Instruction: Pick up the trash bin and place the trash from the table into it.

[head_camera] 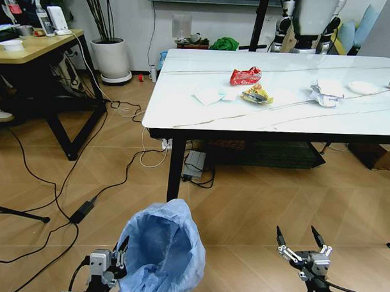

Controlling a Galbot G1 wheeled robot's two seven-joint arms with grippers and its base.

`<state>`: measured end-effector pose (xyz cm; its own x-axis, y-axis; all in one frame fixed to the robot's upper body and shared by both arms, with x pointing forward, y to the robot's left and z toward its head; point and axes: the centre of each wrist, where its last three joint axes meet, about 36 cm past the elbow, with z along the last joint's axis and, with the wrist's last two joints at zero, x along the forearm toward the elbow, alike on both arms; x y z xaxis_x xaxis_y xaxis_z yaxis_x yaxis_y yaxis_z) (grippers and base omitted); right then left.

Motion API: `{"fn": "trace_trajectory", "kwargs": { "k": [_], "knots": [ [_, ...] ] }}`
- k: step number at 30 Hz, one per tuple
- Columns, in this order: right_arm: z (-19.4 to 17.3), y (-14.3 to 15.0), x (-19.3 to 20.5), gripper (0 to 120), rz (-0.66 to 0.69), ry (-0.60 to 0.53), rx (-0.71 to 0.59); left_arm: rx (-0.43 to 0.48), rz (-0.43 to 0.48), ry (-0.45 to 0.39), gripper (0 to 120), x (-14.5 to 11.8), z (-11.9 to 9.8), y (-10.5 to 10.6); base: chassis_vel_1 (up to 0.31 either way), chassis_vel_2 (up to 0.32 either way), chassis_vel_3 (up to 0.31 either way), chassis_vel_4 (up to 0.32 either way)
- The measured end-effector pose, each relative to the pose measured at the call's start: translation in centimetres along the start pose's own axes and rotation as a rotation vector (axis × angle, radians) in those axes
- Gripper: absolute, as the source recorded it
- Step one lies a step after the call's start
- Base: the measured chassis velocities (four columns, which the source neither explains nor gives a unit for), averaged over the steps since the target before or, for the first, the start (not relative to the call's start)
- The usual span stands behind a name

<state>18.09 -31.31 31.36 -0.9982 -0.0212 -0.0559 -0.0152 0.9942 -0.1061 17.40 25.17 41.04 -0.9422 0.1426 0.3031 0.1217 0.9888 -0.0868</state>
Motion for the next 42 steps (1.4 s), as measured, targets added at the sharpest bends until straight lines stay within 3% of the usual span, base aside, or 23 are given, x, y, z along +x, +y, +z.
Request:
{"fn": "trace_trajectory", "kwargs": {
  "k": [12,17,20,23,42],
  "knots": [
    [-0.6,0.1,0.6,100,0.007,0.003,0.016,-0.002,0.043,-0.002,0,0.3,-0.2,-1.6,0.0,0.0,0.0,0.0],
    [-0.7,0.3,1.0,100,0.018,0.003,0.016,0.056,0.064,0.045,0,1.1,-0.8,-2.5,0.0,0.0,0.0,0.0],
    [-0.7,0.6,1.0,100,0.021,0.002,0.015,0.146,0.046,0.106,0,1.8,-1.4,-3.3,0.0,0.0,0.0,0.0],
    [-0.8,0.8,1.0,100,0.021,0.001,0.015,0.179,0.026,0.133,0,1.9,-1.6,-3.5,0.0,0.0,0.0,0.0],
    [-0.6,1.0,0.9,100,0.018,0.004,0.015,0.182,0.01,0.112,0,1.1,-1.8,-2.8,0.0,0.0,0.0,0.0]
  ]
}}
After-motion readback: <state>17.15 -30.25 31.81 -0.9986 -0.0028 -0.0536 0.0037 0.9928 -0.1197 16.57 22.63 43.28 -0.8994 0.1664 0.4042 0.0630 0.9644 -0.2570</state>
